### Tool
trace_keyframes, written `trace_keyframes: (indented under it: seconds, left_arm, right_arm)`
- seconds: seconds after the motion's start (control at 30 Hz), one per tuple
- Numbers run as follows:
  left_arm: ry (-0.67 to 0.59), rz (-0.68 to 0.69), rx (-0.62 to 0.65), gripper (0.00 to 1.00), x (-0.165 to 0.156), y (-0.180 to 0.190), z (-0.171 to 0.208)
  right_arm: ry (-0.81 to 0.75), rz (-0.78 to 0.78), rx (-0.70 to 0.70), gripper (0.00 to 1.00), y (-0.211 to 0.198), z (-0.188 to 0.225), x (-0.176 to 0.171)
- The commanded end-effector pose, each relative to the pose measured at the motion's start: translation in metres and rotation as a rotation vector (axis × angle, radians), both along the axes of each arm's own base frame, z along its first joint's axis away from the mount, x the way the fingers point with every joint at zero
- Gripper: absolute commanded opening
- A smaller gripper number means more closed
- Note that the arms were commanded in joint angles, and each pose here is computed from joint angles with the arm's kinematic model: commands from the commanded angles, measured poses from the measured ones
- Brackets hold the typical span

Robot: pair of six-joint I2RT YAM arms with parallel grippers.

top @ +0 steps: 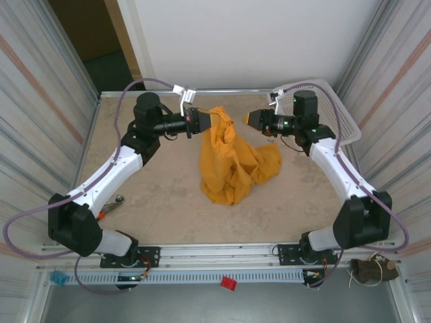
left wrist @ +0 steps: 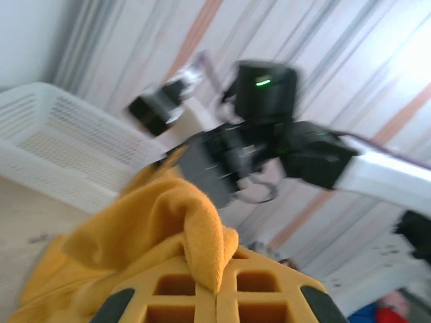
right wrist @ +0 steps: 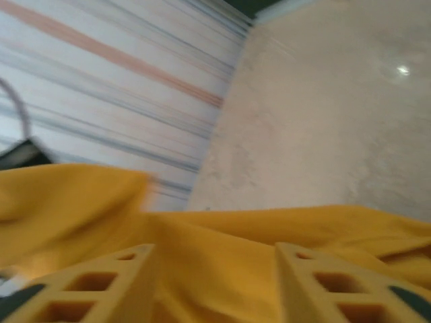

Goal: Fold the inside-out t-shirt

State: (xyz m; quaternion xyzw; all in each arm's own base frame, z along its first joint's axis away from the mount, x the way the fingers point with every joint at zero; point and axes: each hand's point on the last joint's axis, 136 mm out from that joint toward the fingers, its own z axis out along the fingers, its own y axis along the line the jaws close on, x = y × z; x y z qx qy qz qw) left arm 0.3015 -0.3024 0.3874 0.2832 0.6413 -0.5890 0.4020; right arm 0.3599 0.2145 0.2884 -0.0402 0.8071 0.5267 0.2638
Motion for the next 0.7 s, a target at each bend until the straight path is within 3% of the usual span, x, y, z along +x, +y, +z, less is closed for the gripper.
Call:
trace_keyframes:
  seconds: [0.0,0.33,0.4,0.5,0.67]
  left_arm:
    - [-0.017,-0.174,-0.126,0.00,-0.035,0.000,0.040]
    - [0.025,-0.109,-0.119,0.00,-0.019,-0.001,0.035]
    - [0.033,-0.092,-0.117,0.00,-0.015,-0.001,0.033]
    - [0.039,-0.080,-0.118,0.00,-0.013,0.000,0.033]
    - [0.047,-0.070,-0.116,0.00,-0.010,0.000,0.033]
  right_arm:
    - [-0.060,-0.026,-0.042,0.55,-0.003,0.013,-0.005]
    - [-0.189,-0.131,-0.081,0.57,-0.012,0.065,-0.076]
    - [-0.218,-0.129,-0.087,0.62,-0.006,0.072,-0.087]
    - [-0.233,-0.121,-0.101,0.73,0.004,0.074,-0.093]
    - [-0.209,-0.075,-0.113,0.66,0.030,0.058,-0.084]
